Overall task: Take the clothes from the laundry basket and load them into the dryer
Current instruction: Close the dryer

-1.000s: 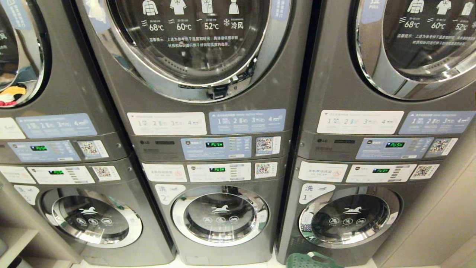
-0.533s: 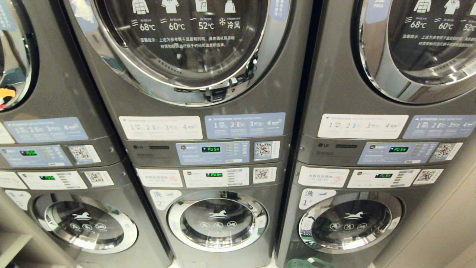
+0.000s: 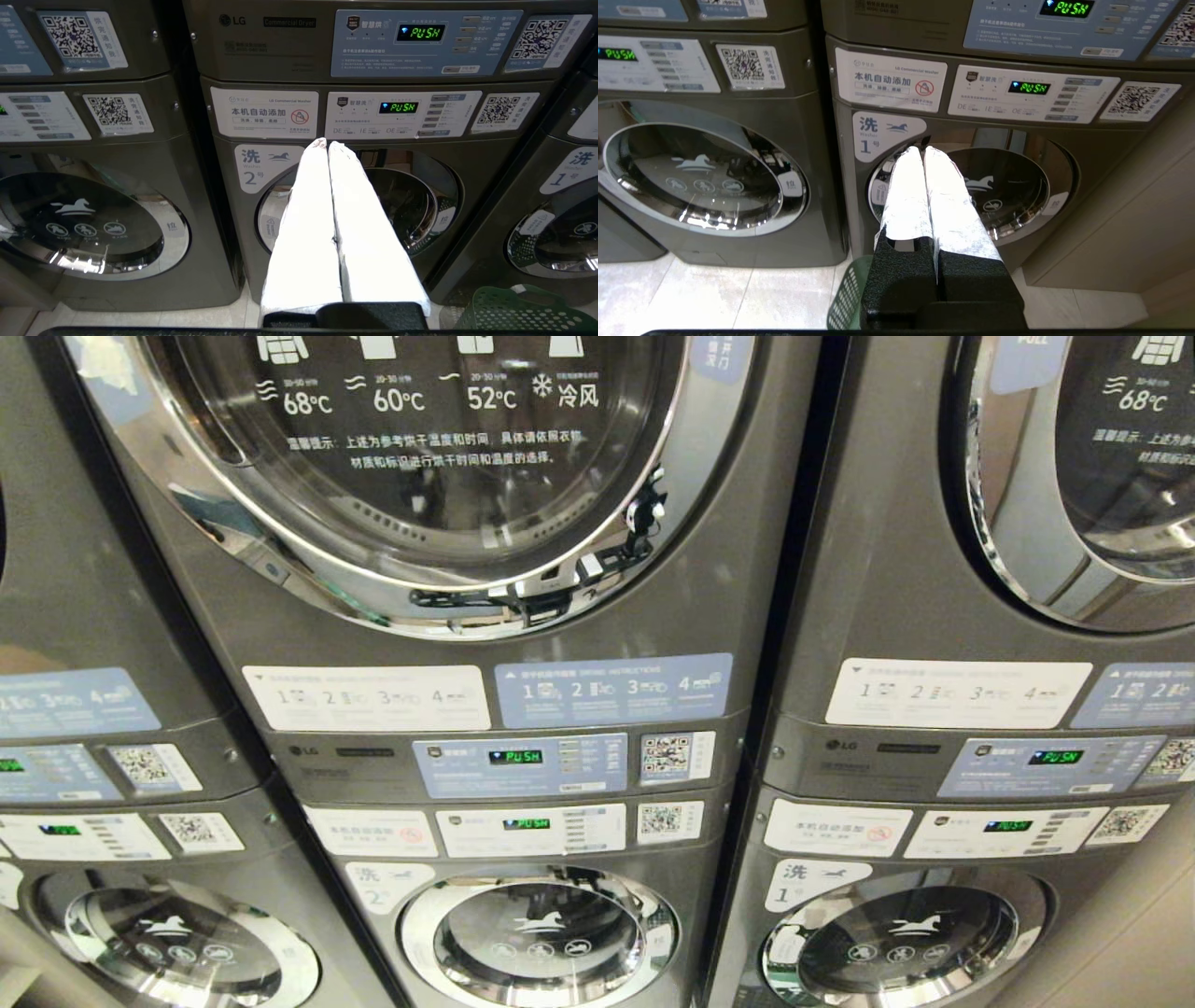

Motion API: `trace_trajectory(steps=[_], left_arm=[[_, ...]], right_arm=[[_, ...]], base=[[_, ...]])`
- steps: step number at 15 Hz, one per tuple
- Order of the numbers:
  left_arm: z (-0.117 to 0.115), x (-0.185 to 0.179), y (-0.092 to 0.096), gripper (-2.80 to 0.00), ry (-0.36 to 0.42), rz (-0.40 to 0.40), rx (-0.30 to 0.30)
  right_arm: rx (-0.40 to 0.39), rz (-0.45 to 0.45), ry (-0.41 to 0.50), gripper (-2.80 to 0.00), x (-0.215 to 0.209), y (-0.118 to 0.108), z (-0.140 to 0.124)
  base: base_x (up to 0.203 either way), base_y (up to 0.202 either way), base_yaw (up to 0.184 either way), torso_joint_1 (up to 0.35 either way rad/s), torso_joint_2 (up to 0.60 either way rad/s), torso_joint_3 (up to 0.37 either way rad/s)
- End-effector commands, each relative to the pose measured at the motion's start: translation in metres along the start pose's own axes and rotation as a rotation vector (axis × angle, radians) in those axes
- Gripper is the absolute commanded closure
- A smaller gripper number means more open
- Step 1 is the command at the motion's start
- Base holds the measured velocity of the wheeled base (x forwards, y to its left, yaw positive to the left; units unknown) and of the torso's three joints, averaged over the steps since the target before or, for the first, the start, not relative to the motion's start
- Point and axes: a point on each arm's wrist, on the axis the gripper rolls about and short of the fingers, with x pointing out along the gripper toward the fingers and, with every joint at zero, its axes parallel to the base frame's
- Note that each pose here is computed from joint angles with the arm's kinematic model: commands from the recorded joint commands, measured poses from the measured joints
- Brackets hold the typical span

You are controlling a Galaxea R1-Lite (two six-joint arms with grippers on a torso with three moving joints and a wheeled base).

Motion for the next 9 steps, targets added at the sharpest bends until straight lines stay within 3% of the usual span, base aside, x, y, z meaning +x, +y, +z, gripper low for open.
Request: trace_trajectory(steps=[1, 3, 6, 7, 9], left_arm=[[0.0, 0.0, 0.0, 0.0, -0.001, 0.001, 0.0], [0.0, 0.0, 0.0, 0.0, -0.003, 0.001, 0.0], [0.001, 0.0, 0.0, 0.0, 0.0, -0.003, 0.033], [0.011, -0.003, 0.0, 0.0, -0.032, -0.008, 0.057], [0.06, -0.015, 0.0, 0.0, -0.139, -0.037, 0.069]], right_arm=[[0.003, 0.002, 0.001, 0.0, 0.0, 0.0, 0.0], [0.009, 0.002, 0.001, 0.0, 0.0, 0.0, 0.0], [0.014, 0.002, -0.001, 0.0, 0.0, 0.0, 0.0], [0.025, -0.002, 0.0, 0.0, 0.0, 0.0, 0.0], [0.016, -0.002, 0.001, 0.0, 0.0, 0.0, 0.0]], base=[[0.198, 0.0, -0.003, -0.006, 0.01, 0.006], [0.148, 0.0, -0.001, 0.003, 0.01, 0.002], [0.0, 0.0, 0.0, -0.009, 0.0, 0.006], [0.0, 0.0, 0.0, 0.0, 0.0, 0.0], [0.0, 0.0, 0.0, 0.0, 0.0, 0.0]])
